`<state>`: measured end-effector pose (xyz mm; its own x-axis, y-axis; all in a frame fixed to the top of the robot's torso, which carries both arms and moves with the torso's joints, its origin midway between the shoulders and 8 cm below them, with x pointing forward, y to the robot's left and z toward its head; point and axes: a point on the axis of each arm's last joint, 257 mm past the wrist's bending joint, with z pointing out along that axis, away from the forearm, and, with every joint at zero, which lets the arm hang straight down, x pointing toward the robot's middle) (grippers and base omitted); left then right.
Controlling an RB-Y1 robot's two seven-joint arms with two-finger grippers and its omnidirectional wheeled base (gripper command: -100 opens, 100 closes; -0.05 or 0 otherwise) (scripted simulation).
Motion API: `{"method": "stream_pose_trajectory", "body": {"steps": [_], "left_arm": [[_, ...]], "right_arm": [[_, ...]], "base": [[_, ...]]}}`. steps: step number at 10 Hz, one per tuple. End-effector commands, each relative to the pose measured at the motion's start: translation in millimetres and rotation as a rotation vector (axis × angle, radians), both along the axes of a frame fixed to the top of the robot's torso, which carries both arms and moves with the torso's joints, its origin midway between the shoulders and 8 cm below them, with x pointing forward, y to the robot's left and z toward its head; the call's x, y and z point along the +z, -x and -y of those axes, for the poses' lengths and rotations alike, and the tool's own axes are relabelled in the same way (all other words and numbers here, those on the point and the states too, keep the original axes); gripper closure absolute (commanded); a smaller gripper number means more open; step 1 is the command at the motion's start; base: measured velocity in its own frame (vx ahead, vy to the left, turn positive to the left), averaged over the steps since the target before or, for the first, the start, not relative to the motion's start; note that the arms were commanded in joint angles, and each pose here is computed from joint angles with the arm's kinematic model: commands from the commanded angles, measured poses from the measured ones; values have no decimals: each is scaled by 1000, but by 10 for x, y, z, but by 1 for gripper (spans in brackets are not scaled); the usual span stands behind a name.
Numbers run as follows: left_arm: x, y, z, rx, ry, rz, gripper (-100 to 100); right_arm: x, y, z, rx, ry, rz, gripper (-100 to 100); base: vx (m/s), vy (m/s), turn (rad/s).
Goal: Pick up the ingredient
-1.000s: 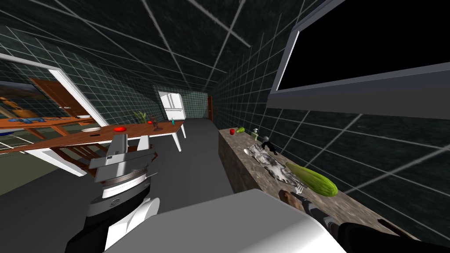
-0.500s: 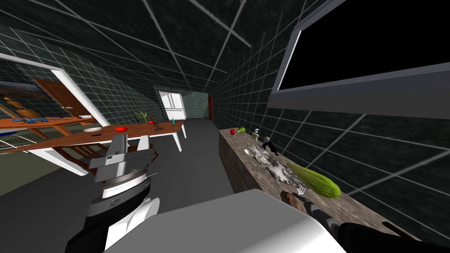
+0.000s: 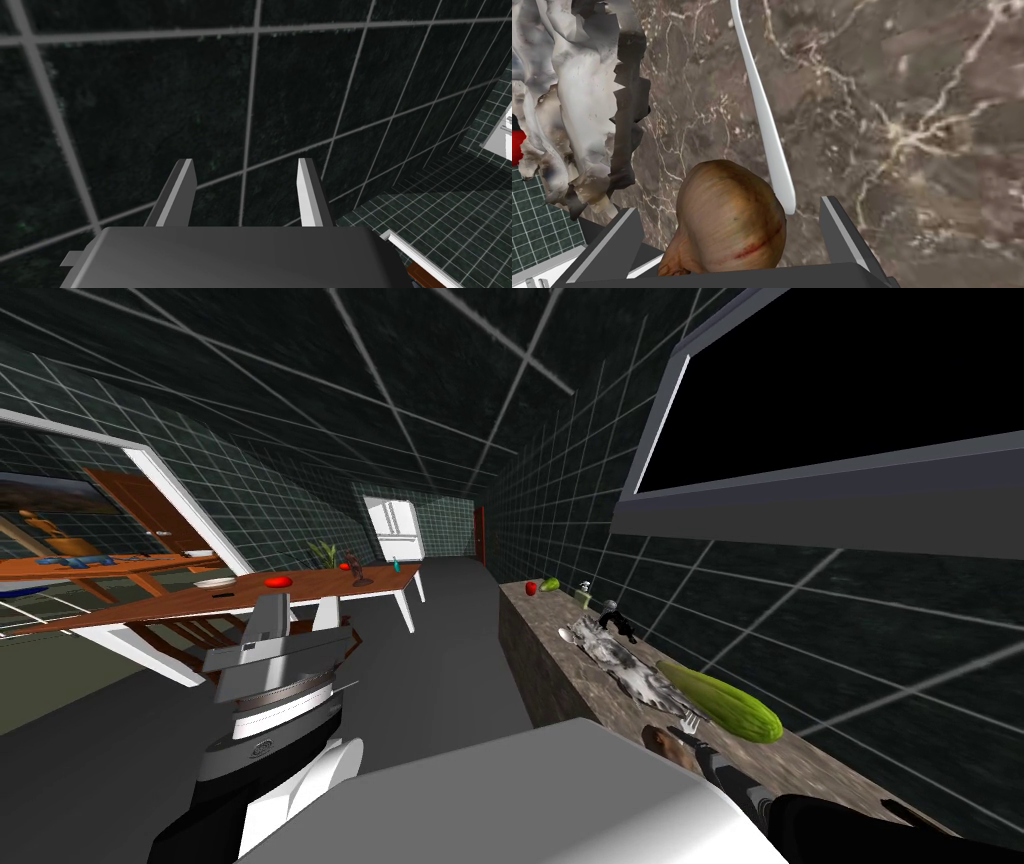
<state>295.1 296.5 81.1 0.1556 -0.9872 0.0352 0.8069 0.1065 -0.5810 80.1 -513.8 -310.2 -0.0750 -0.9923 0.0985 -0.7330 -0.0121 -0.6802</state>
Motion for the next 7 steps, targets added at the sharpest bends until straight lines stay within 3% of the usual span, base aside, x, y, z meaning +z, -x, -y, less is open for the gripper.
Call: {"method": "stream_pose_trajectory", "body": {"steps": [1, 7], "left_arm": [[0, 0, 0, 0, 0, 0, 0], [0, 0, 0, 0, 0, 0, 0]], "right_arm": [[20, -6, 10, 0, 4, 8, -100], [62, -3, 109, -13, 17, 34, -100]], "base": [[9, 12, -9], [8, 8, 8]]}}
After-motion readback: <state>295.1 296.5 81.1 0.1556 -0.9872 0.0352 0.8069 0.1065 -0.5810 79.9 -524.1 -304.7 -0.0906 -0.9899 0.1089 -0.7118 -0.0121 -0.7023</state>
